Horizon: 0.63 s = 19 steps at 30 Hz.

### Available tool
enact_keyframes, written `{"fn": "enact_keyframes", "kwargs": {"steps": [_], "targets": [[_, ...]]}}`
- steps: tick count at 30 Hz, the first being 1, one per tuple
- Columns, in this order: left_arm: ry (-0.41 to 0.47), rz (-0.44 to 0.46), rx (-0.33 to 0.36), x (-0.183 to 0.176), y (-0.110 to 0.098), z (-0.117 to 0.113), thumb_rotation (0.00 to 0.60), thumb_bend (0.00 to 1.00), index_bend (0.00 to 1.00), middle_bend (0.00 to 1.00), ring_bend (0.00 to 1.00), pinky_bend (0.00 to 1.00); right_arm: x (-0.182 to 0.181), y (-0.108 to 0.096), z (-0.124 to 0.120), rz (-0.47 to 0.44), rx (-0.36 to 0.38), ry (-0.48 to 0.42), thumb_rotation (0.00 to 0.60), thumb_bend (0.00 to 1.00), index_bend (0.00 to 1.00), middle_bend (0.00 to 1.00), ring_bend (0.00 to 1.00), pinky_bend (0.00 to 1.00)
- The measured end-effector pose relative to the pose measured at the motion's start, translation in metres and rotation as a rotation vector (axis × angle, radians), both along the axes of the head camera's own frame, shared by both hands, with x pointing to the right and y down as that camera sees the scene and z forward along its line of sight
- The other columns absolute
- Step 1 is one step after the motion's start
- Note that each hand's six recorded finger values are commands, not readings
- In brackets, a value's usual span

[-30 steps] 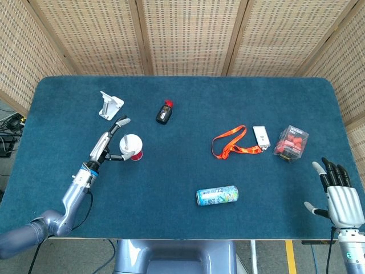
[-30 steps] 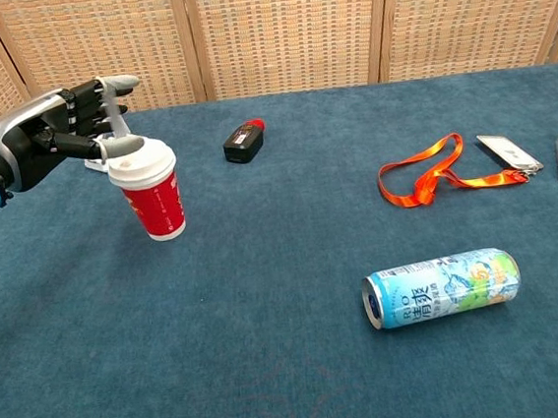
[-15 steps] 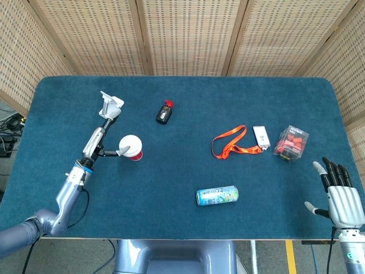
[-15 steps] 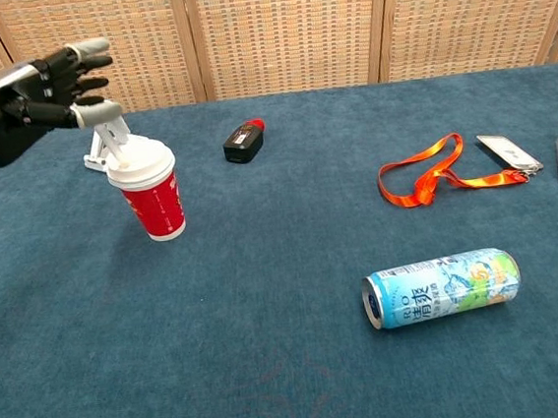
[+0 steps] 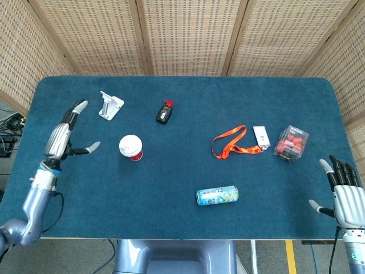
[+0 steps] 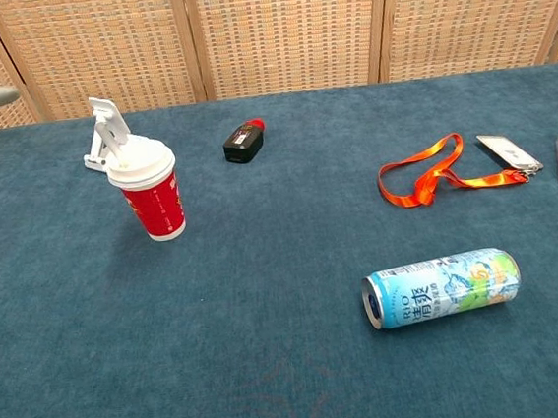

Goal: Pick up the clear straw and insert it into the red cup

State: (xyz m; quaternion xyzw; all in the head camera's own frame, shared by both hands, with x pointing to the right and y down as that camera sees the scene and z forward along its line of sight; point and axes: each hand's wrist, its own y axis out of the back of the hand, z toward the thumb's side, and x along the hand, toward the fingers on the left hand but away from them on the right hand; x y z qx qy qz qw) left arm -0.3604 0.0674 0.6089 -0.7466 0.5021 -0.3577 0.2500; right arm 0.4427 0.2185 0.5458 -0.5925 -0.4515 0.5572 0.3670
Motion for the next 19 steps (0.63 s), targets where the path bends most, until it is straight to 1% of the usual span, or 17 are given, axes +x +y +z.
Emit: {"fn": "enact_keyframes", "kwargs": {"steps": [2,3,6,9,12,13,16,19], "targets": [[-0.113,0.005,0.023,-0.014,0.013,-0.004,0.6,0.24,0.0,0.0,0.0,0.0,0.0,0.0,-0.001,-0.001,0.003,0.006,0.6,0.07,0.1,0.0,0.0,0.0],[-0.181,0.004,0.03,-0.025,0.024,-0.007,0.6,0.24,0.0,0.0,0.0,0.0,0.0,0.0,-0.001,-0.001,0.004,0.009,0.6,0.07,0.09,0.0,0.0,0.0],[-0.336,-0.011,0.022,-0.055,0.057,-0.012,0.6,0.24,0.0,0.0,0.0,0.0,-0.001,0.001,-0.001,-0.005,0.003,0.018,0.6,0.07,0.07,0.0,0.0,0.0],[-0.461,-0.017,0.004,-0.077,0.086,-0.016,0.6,0.22,0.0,0.0,0.0,0.0,-0.003,0.001,0.0,-0.012,0.004,0.03,0.6,0.07,0.04,0.0,0.0,0.0],[-0.54,-0.008,-0.043,-0.092,0.113,-0.016,0.6,0.2,0.0,0.0,0.0,0.0,-0.004,0.002,0.001,-0.018,0.003,0.038,0.6,0.07,0.03,0.0,0.0,0.0],[-0.558,-0.006,-0.053,-0.095,0.12,-0.017,0.6,0.2,0.0,0.0,0.0,0.0,-0.005,0.002,0.001,-0.02,0.002,0.039,0.6,0.07,0.03,0.0,0.0,0.0],[-0.596,-0.004,-0.062,-0.102,0.131,-0.02,0.6,0.2,0.0,0.0,0.0,0.0,-0.006,0.002,0.001,-0.024,0.001,0.04,0.6,0.07,0.03,0.0,0.0,0.0],[-0.603,-0.013,-0.059,-0.106,0.136,-0.024,0.6,0.2,0.0,0.0,0.0,0.0,-0.007,0.002,0.002,-0.027,-0.004,0.042,0.6,0.07,0.02,0.0,0.0,0.0]]}}
